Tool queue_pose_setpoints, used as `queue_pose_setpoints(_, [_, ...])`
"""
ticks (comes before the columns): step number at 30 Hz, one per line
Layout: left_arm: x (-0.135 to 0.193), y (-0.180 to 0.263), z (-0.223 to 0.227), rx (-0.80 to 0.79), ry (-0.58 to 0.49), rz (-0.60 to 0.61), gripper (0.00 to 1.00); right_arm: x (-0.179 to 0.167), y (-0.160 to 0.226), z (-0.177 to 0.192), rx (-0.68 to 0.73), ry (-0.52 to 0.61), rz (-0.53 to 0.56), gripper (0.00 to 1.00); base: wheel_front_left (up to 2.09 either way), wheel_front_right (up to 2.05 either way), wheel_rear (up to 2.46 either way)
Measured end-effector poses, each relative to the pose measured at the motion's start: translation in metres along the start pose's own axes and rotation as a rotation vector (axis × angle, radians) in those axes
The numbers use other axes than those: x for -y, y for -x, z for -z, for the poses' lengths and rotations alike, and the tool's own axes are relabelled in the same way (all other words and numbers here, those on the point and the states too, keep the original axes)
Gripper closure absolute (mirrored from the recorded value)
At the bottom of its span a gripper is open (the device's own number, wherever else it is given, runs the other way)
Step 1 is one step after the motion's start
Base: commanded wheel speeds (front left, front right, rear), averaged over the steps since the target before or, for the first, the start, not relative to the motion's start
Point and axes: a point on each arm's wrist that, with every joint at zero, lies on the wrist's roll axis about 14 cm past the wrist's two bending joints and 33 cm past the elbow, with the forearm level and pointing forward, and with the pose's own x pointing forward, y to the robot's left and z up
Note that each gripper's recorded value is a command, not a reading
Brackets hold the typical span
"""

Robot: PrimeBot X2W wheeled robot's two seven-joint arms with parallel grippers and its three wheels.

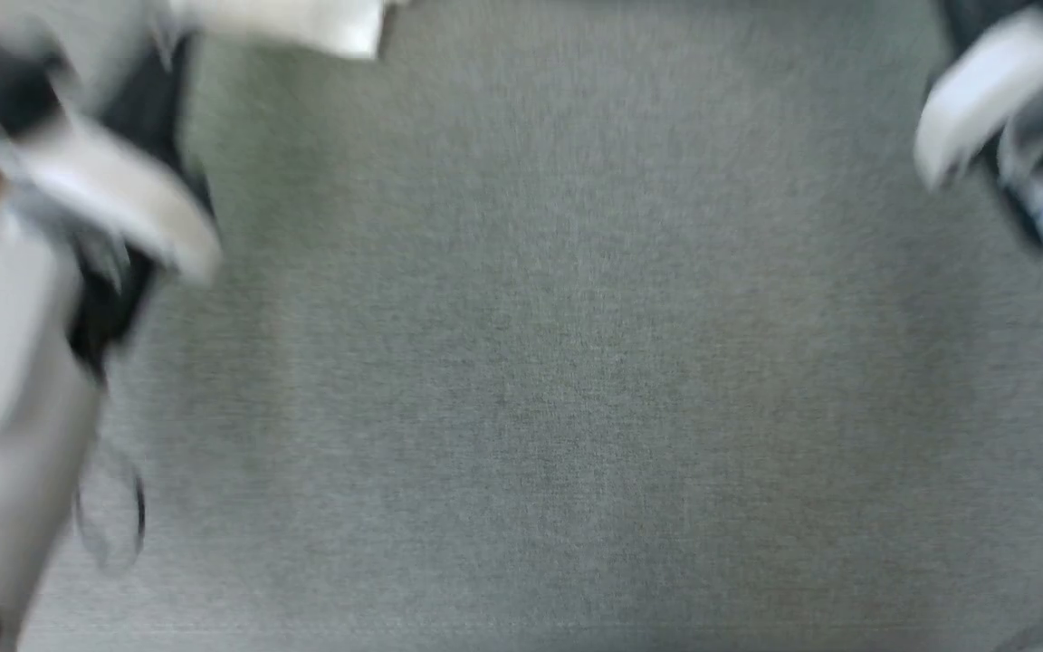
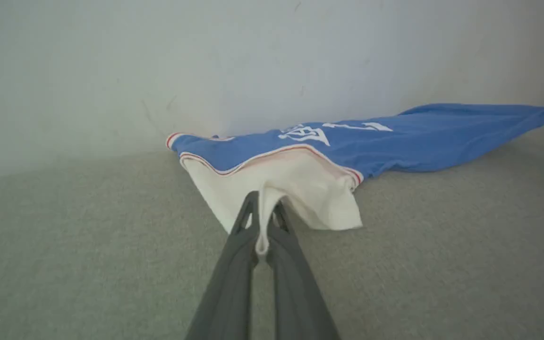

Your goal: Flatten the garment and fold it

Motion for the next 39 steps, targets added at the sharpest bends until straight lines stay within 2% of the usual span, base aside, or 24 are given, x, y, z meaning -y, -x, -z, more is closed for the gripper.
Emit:
queue_pose_setpoints(3, [0.005,0.044,0.026,-0.125,0.020,-0.007,1.00,-0.014,0.028,0.010,-0.039,-0.009,-0.026,1.00,0.00,0.00,0.00])
queue_pose_setpoints(10, [0.021,0.130,0.032,-0.258,0.045,-0.011,1.00,-0.022,0.092,0.026,-0.126,-0.073,-0.022,1.00,0.00,0.00,0.00])
queue_pose_setpoints(18, [0.066,0.214,0.034,-0.380,0.203,0.011,1.00,-0.031,0.166,0.048,-0.246,-0.138,-0.028,1.00,0.00,0.00,0.00])
queue_pose_setpoints(25, [0.094,0.272,0.041,-0.452,0.295,0.000,1.00,-0.039,0.221,0.054,-0.291,-0.176,-0.043,1.00,0.00,0.00,0.00])
queue_pose_setpoints(30, [0.118,0.308,0.061,-0.560,0.379,0.024,1.00,-0.048,0.247,0.056,-0.311,-0.244,-0.049,1.00,0.00,0.00,0.00])
queue_pose_setpoints(33, [0.123,0.322,0.072,-0.622,0.388,0.029,1.00,-0.058,0.260,0.063,-0.337,-0.268,-0.069,1.00,0.00,0.00,0.00])
queue_pose_setpoints(39, [0.122,0.305,0.064,-0.545,0.416,0.018,1.00,-0.058,0.262,0.052,-0.292,-0.296,-0.066,1.00,0.00,0.00,0.00])
